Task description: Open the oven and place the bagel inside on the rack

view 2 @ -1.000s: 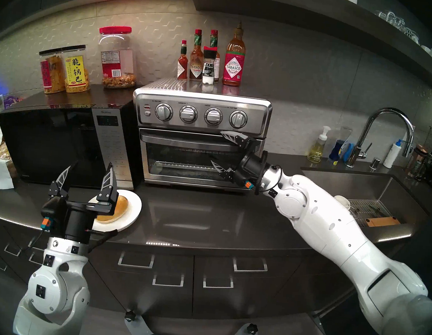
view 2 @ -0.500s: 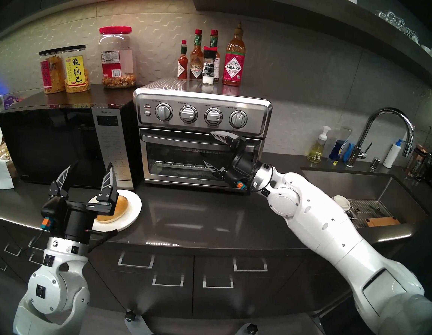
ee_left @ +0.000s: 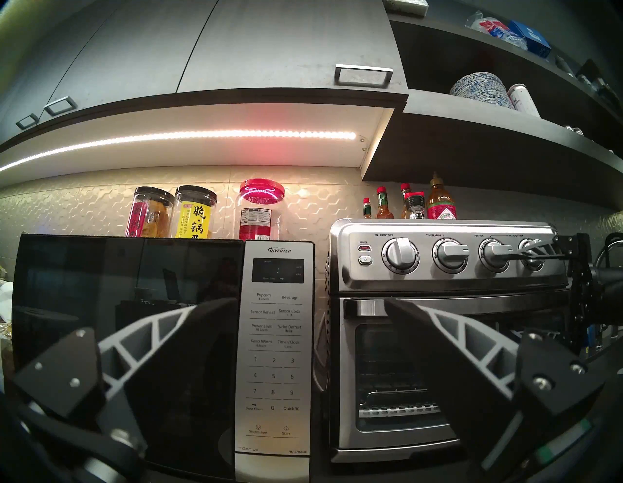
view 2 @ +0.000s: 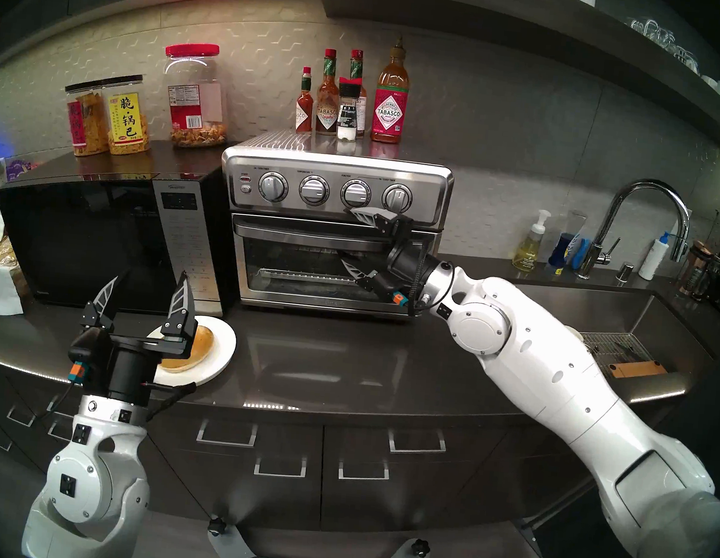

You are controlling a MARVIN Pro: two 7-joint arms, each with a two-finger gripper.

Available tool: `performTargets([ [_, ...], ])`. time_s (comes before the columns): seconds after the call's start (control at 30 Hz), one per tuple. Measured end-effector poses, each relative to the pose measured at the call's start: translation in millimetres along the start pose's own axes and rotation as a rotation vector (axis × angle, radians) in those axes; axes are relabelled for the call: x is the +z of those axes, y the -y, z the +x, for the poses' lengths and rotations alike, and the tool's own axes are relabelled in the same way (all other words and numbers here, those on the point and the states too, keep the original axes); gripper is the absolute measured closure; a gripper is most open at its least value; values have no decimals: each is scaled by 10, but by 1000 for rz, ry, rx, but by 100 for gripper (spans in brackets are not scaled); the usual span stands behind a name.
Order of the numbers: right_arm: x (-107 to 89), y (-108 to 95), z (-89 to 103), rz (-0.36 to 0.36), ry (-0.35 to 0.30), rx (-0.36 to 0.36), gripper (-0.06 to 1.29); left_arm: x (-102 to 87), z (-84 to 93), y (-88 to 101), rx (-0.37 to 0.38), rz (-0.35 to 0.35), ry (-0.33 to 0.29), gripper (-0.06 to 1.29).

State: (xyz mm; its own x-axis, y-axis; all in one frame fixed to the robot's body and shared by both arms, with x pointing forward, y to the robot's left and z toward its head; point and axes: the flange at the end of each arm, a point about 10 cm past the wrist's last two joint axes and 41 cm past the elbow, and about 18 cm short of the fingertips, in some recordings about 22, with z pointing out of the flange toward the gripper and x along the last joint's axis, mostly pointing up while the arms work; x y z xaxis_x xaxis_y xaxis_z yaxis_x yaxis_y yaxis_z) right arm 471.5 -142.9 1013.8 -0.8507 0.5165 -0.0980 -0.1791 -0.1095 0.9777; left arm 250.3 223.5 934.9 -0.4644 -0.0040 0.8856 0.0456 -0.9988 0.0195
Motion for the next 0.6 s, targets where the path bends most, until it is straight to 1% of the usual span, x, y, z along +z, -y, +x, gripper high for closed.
performTargets([
  [0.2,64,-16,163,29,-9,-8,0,0,-3,0,0,0,1,-2],
  [0.27,98,-1,278,34,-29,-1,0,0,-4,1,0,0,1,-2],
  [0.4,132,85,571,50,-71,25,0,2,-4,1,0,0,0,-2],
  [0.5,84,164,714,74,-59,41,0,3,-4,1,0,0,0,-2],
  [0.6,6,219,781,98,-26,38,0,3,-3,1,0,0,0,-2],
])
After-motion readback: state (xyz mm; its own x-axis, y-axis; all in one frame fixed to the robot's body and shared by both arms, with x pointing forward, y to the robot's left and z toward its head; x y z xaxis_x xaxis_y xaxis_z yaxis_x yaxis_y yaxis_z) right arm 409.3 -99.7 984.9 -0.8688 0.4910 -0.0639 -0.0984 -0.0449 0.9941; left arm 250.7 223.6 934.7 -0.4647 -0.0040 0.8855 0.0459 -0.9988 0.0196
